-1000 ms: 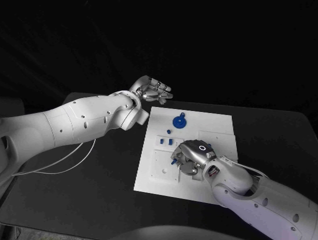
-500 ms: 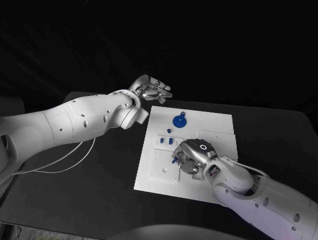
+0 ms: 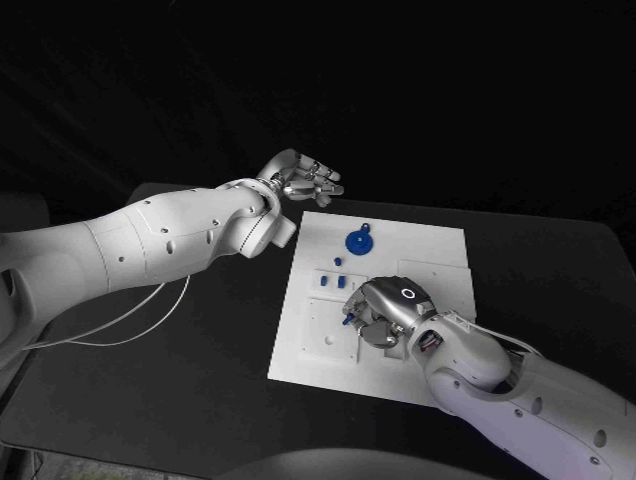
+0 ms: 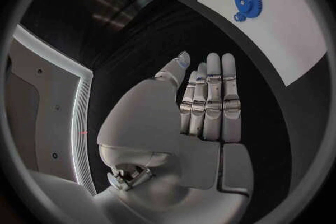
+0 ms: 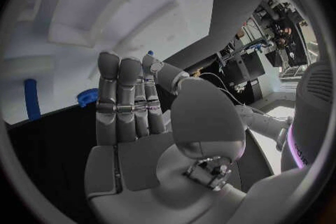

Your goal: Assemble the parts on the task board

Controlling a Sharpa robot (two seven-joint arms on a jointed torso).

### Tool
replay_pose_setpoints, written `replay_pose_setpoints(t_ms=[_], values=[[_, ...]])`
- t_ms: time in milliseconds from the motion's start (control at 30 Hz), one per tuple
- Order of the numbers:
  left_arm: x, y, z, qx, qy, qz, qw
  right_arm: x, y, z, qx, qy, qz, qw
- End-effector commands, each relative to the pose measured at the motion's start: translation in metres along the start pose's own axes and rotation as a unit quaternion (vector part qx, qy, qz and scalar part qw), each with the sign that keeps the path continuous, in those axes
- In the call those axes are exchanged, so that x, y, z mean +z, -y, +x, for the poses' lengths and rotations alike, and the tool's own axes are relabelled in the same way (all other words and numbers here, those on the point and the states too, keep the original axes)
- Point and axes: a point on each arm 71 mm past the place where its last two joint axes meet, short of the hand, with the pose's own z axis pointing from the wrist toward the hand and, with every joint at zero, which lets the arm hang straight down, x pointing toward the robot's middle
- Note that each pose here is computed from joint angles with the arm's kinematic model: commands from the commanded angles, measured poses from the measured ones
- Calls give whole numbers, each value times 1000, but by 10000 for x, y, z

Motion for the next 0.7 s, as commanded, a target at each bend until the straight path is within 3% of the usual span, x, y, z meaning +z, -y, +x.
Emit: replay_pose_setpoints(t_ms=[33,700], values=[[2,10,12,-5,-7,0,1000,-11,-9,-12,-9,4,-2,1000],[-2,1,0,-4,-7,-1,1000,-60,-120,-15,-107,36,-5,994]])
